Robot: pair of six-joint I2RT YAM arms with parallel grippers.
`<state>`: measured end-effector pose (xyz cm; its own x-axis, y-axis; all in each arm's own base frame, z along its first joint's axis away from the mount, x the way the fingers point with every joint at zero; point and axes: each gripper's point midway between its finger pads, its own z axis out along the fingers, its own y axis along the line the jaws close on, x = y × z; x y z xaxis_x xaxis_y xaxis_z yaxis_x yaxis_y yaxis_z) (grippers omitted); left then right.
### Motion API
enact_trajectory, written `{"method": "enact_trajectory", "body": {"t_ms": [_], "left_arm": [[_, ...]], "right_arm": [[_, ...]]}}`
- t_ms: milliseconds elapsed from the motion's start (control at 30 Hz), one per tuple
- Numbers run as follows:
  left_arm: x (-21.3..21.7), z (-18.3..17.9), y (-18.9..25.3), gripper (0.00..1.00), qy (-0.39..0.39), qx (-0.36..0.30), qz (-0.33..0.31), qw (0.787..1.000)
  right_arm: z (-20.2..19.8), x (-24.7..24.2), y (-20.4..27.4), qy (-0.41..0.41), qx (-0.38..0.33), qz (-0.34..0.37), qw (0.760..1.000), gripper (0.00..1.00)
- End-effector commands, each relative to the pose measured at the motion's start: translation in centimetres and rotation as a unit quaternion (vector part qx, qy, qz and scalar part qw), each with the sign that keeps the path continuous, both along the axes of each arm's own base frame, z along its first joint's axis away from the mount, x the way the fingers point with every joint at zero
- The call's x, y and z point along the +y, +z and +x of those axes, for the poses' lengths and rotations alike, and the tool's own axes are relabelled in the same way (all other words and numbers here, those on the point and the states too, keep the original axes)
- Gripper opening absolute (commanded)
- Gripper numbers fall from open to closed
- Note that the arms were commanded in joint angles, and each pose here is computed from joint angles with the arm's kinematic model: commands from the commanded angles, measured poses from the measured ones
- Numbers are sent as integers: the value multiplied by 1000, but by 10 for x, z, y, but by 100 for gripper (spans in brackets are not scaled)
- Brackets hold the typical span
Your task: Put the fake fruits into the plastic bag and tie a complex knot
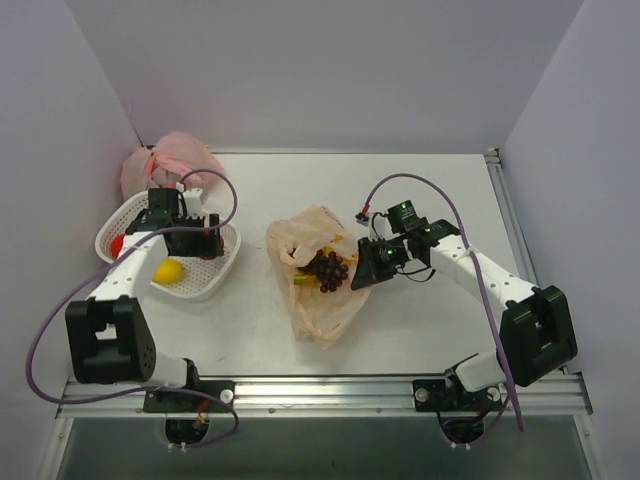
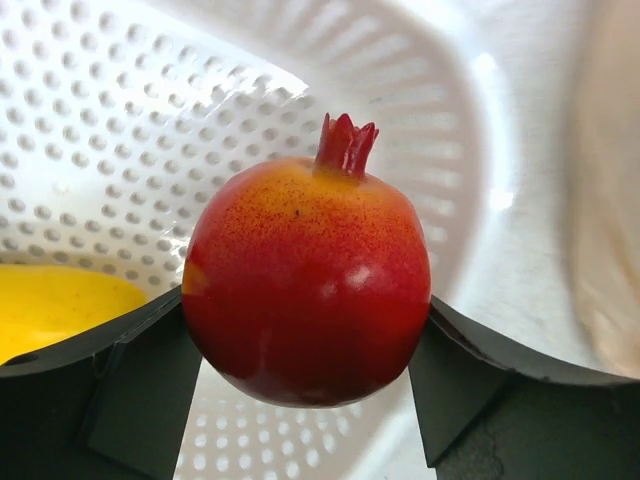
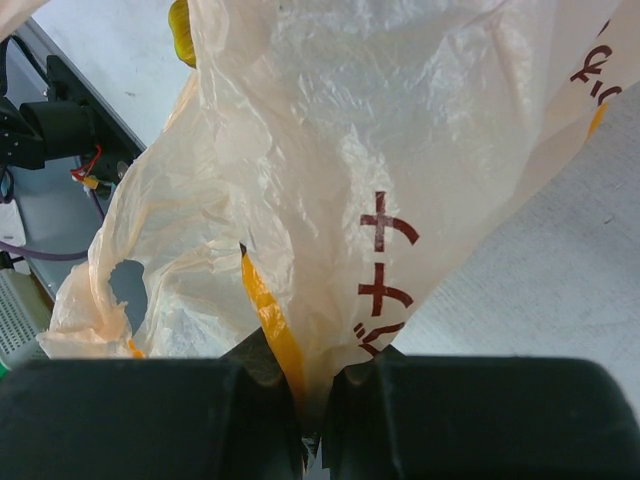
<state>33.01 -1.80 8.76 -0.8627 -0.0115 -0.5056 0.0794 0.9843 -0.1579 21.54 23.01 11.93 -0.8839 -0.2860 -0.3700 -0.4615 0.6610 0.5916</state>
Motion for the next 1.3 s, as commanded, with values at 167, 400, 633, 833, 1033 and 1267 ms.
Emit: {"method": "enact_trajectory", "body": {"t_ms": [167,400,633,833,1033,1267], "left_arm": [[-117,-63,134,73,-261,-199,-81,941],[-172,-146,144,73,-419,-204,-153,872],[-227,-173,124,73,-511,-202,-128,826],[-274,-153,110,78,-519,-186,-101,828],[-308,-129,99,92,-513,-180,-62,837],[-297,-135,152,97,-527,-234,-72,814]], "right_arm": [[9,2,8,-1,-1,4,1000,0],[14,5,11,-10,16,17,1000,0],[11,5,10,-8,22,20,1000,0],[4,4,16,-3,22,30,999,0],[1,4,19,4,22,34,999,0],[-3,3,22,6,23,39,999,1]]}}
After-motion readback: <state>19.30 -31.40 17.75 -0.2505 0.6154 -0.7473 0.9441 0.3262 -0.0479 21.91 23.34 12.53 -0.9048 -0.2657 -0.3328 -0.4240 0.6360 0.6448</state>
